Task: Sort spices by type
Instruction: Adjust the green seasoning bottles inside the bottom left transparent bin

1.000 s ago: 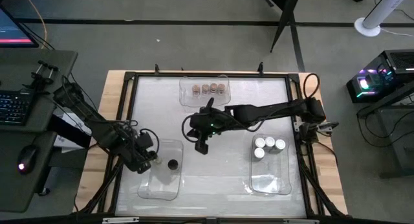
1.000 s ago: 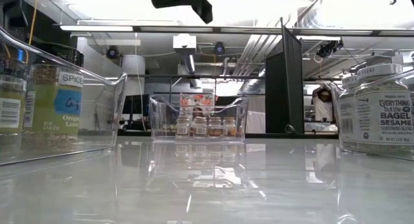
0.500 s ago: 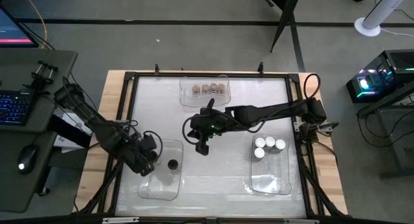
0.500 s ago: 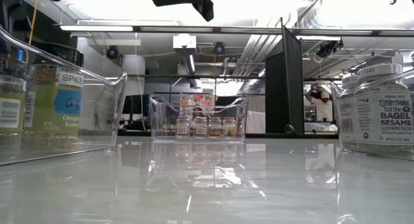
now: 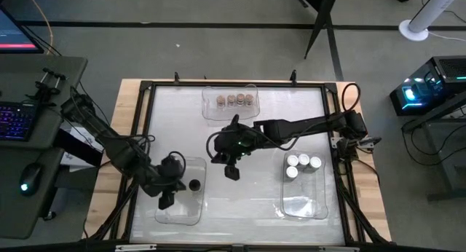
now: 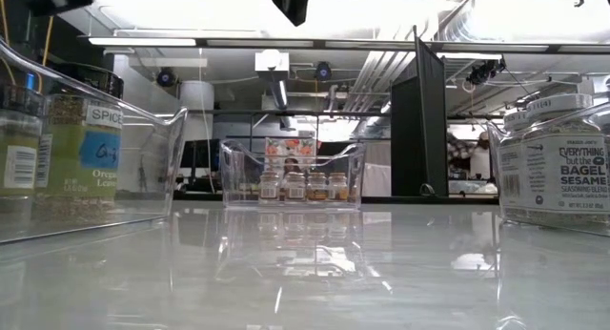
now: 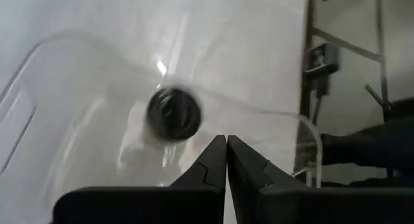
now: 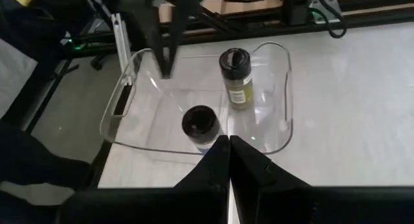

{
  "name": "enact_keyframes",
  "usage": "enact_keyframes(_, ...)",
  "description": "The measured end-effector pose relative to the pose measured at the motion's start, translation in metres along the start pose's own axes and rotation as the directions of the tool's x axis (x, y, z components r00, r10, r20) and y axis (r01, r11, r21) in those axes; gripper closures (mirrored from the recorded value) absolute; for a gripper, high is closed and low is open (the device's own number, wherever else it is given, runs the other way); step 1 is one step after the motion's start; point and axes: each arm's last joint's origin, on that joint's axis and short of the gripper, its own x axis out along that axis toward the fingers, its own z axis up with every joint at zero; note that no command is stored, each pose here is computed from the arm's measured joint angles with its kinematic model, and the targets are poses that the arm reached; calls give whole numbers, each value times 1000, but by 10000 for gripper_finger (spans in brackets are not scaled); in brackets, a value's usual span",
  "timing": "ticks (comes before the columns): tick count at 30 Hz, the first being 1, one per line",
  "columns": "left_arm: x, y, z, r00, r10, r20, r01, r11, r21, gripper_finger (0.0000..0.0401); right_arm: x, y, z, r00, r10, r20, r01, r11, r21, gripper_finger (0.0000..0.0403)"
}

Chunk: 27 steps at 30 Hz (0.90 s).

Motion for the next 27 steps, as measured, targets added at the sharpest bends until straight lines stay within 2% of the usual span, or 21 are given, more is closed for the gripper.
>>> enact_keyframes(3,4,-3,8,998,-39,47,35,996,88,401,0,0,1,1000,26,3,-26,1000,0,403)
enact_keyframes(7,20,-2,19,997,-40,63,24,972,234,401,0,2,-1,999,42,-17,-42,999,1,403)
enact_keyframes(15,58,5,41,983,-175,-56,183,912,366,401,0,1,-4,998,32,-48,-32,999,6,403)
enact_keyframes(18,66,11,41,985,-140,-98,169,890,424,401,0,1,-5,998,28,-57,-27,1000,8,403)
enact_keyframes(23,74,19,34,981,-56,-183,149,825,546,401,0,1,-7,997,24,-77,-24,1000,4,403)
enact_keyframes(27,74,20,33,980,-44,-193,149,807,571,401,0,-1,-8,996,20,-85,-20,1000,7,403)
